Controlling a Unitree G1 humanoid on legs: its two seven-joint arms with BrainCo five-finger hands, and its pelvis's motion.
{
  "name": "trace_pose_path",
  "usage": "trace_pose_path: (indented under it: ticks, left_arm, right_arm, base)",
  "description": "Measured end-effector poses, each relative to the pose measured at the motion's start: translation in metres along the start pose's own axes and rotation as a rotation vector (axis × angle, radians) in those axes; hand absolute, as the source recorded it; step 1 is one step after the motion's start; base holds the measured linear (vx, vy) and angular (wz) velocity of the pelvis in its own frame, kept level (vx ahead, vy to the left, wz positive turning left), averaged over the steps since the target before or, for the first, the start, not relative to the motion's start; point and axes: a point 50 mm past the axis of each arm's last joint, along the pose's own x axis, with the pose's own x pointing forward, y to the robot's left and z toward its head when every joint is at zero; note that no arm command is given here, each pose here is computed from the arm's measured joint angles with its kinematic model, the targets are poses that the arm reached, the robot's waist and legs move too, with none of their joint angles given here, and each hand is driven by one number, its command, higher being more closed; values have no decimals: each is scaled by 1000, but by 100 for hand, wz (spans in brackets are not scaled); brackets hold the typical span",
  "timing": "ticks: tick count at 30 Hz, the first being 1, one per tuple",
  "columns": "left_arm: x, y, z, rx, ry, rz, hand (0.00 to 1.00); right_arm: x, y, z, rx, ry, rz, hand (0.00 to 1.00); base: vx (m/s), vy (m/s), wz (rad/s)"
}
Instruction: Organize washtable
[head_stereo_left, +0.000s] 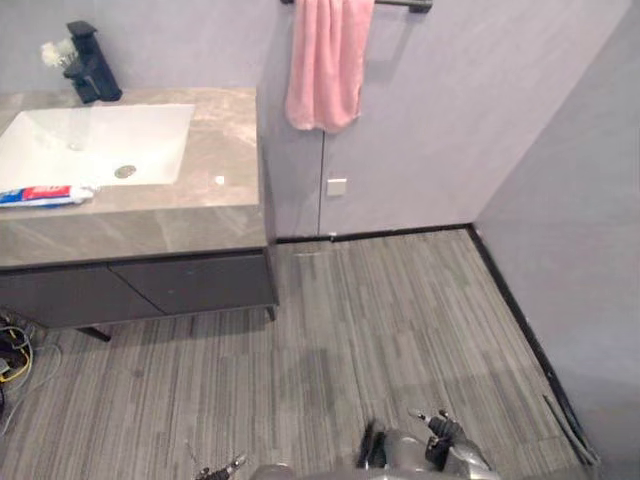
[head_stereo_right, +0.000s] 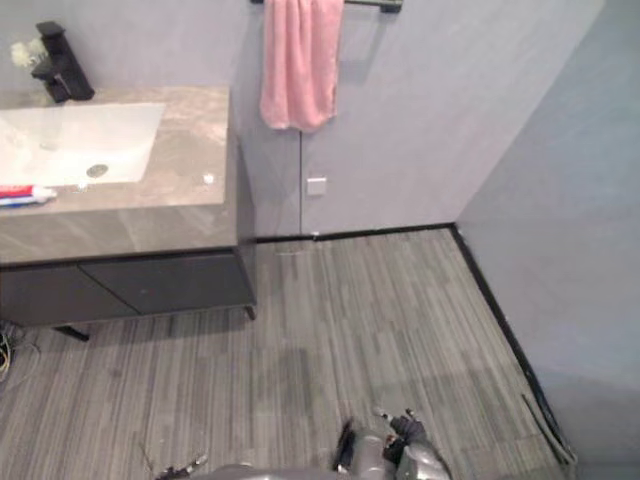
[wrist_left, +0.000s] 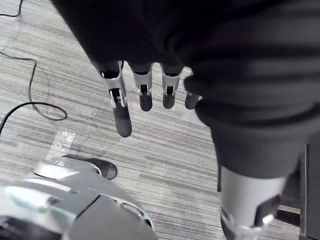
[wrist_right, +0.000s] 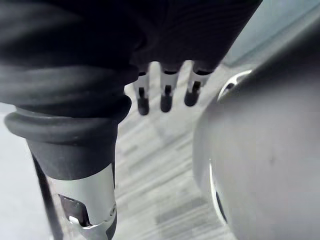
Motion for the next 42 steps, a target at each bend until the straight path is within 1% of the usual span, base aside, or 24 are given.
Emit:
trace_pose_path:
  ticks: [1,2,4,7,10,16,18,21,25,27,28,35,37,38,39,40,42]
  left_arm:
    - [0,3,0,2,-1,6,0]
    - [0,-4,-5,-8,24,-10,0]
    - [-2,-12,-10,-18,34,-38,0]
    - [-2,-13,-7,-26,20,-46,0]
    - [-3,-14,-1,-37,-15,-52,0]
    - [-6,-19,1,-54,-48,-81,0]
    - [-7,-17,-7,-75,-27,-73,0]
    - [-8,-11,-16,-69,0,-67,0]
    - [-6,-6,-14,-40,-4,-65,0]
    - [-5,-3,-10,17,-17,-71,0]
    - [-4,-1,-9,25,-20,-65,0]
    - [-4,1,-5,-6,-30,-71,0]
    - [-3,-5,0,-7,-38,-87,0]
    - [-1,-9,12,-10,-57,-94,0]
    - [-2,-26,24,-11,-73,-131,0]
    - [-3,-34,28,-16,-83,-147,0]
    - [-6,-59,45,-68,-121,-195,0]
  right_arm:
    - [0,-1,-1,-1,7,-2,0]
    - [3,-7,9,-15,-14,-16,0]
    - [3,-11,11,-7,-24,-27,0]
    - [3,-13,9,8,-16,-34,0]
    - [3,-5,13,-24,-33,-9,0]
    - [2,5,16,-10,-40,15,0]
    - [2,5,16,-19,-41,16,0]
    - [1,7,10,-34,-25,25,0]
    - [1,6,10,-44,-30,27,0]
    - [0,6,6,-49,-22,32,0]
    - [0,5,4,-48,-17,28,0]
    - [0,-4,5,-9,-24,10,0]
    - [-1,-5,2,-9,-18,9,0]
    - [-1,-5,-1,-14,-12,11,0]
    - [-1,-8,0,-20,-16,8,0]
    - [-1,-9,1,-24,-18,5,0]
    - [0,-10,6,-17,-32,1,0]
  base:
    - [463,-282,4]
    - [275,-182,-8]
    - [309,-265,-15]
    - [332,-293,-5]
    - [313,-149,-23]
    - [273,35,-34]
    - [400,221,-22]
    - [506,239,-25]
    - [401,192,-4]
    - [344,141,32]
    - [250,65,45]
    - [262,-75,51]
    - [192,-219,52]
    - [255,-309,47]
    - [277,-315,38]
    - [338,-330,22]
    - [345,-280,18]
